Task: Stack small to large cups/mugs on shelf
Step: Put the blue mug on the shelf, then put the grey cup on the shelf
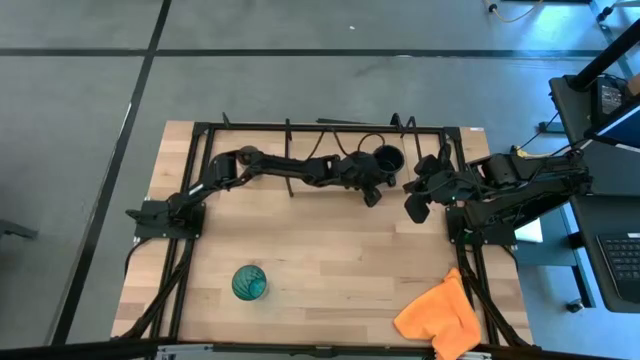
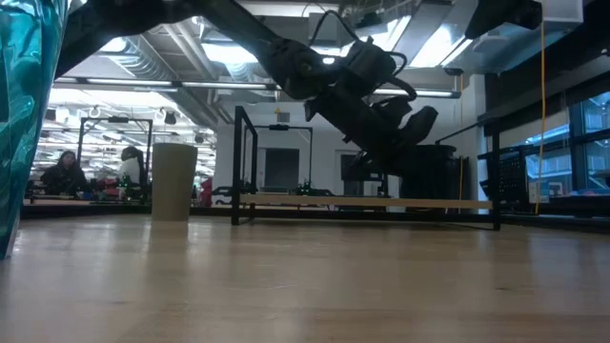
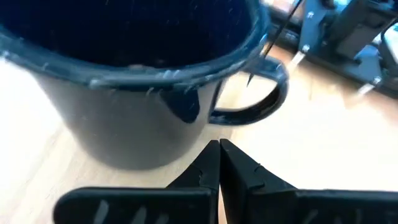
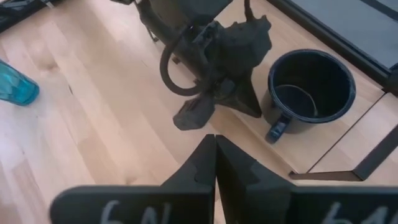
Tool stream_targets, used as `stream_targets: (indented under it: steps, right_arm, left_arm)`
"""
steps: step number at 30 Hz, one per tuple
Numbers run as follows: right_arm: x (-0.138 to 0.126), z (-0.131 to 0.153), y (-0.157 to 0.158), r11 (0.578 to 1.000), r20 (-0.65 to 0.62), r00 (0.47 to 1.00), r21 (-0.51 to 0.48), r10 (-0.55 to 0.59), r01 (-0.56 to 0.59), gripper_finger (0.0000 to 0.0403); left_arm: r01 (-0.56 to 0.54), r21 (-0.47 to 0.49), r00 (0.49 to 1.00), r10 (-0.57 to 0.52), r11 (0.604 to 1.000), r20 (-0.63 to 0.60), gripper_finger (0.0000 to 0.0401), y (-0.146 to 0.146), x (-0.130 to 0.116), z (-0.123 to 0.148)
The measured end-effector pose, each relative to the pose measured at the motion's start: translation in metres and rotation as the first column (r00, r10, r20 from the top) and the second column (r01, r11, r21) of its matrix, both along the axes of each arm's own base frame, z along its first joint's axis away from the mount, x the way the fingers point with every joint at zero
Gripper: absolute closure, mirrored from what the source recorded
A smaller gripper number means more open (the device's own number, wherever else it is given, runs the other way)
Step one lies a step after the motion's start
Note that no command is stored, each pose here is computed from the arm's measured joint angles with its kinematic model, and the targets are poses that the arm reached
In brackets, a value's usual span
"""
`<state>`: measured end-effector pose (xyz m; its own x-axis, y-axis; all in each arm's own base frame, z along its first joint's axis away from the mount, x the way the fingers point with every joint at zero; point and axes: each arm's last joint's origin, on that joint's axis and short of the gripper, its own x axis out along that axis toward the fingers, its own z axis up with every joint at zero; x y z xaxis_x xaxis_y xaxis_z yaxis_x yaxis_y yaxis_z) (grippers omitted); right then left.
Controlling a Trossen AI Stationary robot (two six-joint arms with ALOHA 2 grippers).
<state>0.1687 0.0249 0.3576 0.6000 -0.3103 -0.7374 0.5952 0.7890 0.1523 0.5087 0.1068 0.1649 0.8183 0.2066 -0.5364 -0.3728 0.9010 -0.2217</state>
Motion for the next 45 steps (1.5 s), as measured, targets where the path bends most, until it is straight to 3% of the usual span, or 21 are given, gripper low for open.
stream_targets:
  steps: [22, 30, 35, 39, 41, 45]
  right_arm:
    - [0.000, 0.000, 0.000, 1.000, -0.001, 1.000, -0.004, -0.001, 0.001, 0.0394]
    - [-0.001, 0.000, 0.000, 0.999, -0.021, 0.999, -0.027, 0.024, -0.025, 0.0394]
    - [0.001, 0.001, 0.000, 0.999, 0.002, 0.999, -0.035, 0.042, -0.042, 0.0394]
    - [0.006, 0.005, 0.001, 0.998, 0.064, 0.997, -0.036, 0.053, -0.051, 0.0387]
    - [0.009, 0.007, 0.000, 0.999, 0.095, 0.994, -0.032, 0.045, -0.042, 0.0370]
    - [0.012, 0.009, -0.004, 0.999, 0.126, 0.991, -0.020, 0.031, -0.028, 0.0312]
  left_arm:
    - [-0.089, -0.017, 0.996, 0.089, 0.996, 0.020, 0.0401, 0.021, -0.005, 0.004]
    - [-0.040, -0.047, 0.999, 0.039, 0.998, -0.015, 0.0401, -0.010, -0.002, 0.006]
    - [0.041, -0.007, 0.998, -0.041, 0.999, -0.037, 0.0401, -0.047, -0.007, 0.036]
    - [0.098, 0.040, 0.995, -0.099, 0.994, 0.026, 0.0401, -0.071, -0.018, 0.080]
    - [0.097, 0.067, 0.993, -0.101, 0.993, 0.053, 0.0399, -0.079, -0.024, 0.100]
    - [0.051, 0.137, 0.999, -0.048, 0.989, -0.025, 0.0377, -0.090, -0.047, 0.126]
